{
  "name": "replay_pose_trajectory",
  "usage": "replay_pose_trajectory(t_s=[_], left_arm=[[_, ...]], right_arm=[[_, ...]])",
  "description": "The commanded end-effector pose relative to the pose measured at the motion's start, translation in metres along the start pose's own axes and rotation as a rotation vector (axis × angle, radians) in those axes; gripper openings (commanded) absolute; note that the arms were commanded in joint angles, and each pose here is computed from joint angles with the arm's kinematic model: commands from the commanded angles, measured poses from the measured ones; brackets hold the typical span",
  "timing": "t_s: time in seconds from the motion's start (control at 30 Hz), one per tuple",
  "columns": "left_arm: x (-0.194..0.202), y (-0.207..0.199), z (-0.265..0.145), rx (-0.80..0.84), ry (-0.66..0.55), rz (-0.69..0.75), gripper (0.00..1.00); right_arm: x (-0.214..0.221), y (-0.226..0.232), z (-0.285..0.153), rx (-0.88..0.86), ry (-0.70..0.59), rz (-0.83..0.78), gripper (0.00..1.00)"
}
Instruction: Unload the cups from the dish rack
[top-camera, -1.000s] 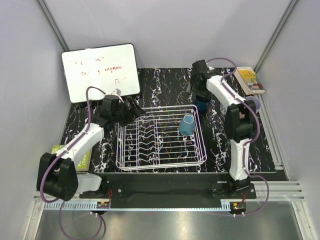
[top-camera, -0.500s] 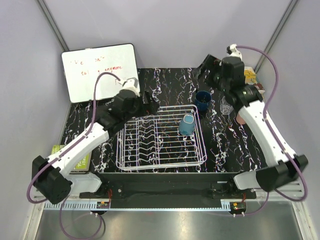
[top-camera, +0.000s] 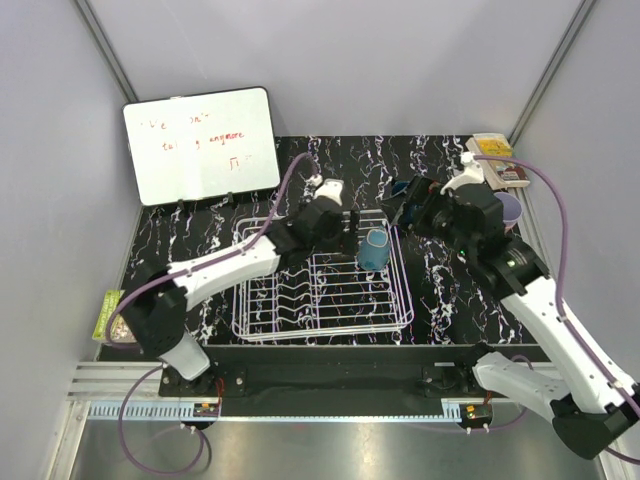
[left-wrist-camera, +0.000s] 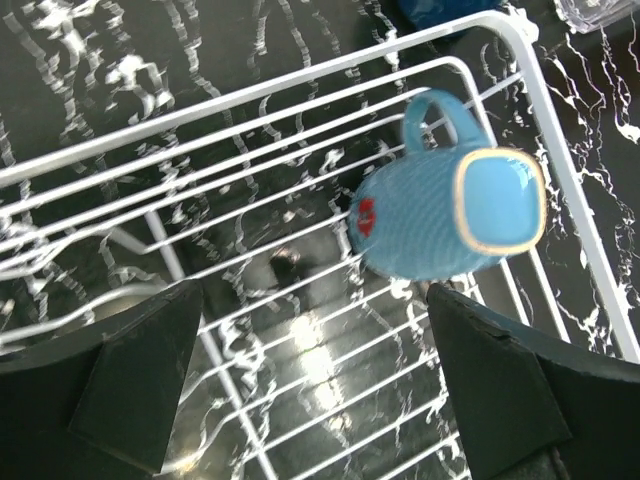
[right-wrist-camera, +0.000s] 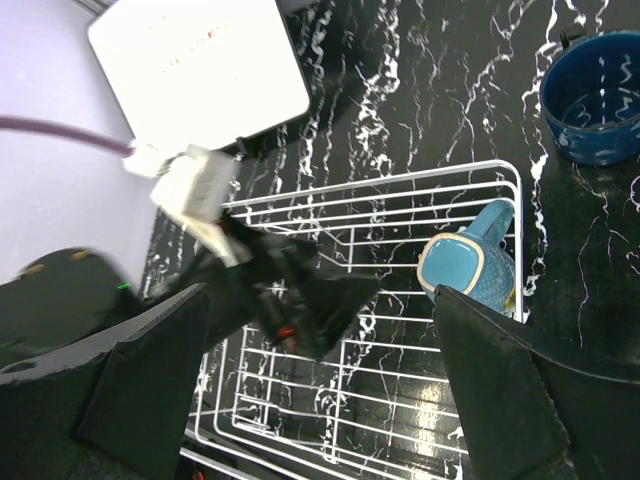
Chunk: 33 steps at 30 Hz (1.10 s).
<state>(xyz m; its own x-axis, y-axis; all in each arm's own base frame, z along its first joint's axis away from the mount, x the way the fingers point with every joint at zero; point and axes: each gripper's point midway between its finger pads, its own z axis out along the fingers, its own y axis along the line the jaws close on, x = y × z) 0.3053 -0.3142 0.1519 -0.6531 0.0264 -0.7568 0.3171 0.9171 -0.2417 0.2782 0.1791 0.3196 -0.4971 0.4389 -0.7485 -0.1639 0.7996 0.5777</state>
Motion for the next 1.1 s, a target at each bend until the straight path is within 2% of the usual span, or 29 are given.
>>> replay_pose_trajectory(t_s=[0.0,0.23,0.77,1.07], left_arm=[[-0.036,-0.041,0.004,0.042,-0.105,0.046,0.99],[-0.030,-0.061,0.018,0.038,-0.094,0.082,0.99],[-0.012,-0.080,0.060,0.050,-0.032,0.108,0.99],[0.018,-0.074,0.088,0.022,0.045,0.141,0.99]], right_arm=[[-0.009,0.013,-0.025,-0.069,-0.040,0.007,1.00],[-0.012,0.017,-0.037,-0.092,-0.051,0.000,1.00],[0.004,0.011,-0.028,-0.089,0.001,-0.002,1.00],[0.015,0.004,-0.024,-0.077,0.016,0.011,1.00]])
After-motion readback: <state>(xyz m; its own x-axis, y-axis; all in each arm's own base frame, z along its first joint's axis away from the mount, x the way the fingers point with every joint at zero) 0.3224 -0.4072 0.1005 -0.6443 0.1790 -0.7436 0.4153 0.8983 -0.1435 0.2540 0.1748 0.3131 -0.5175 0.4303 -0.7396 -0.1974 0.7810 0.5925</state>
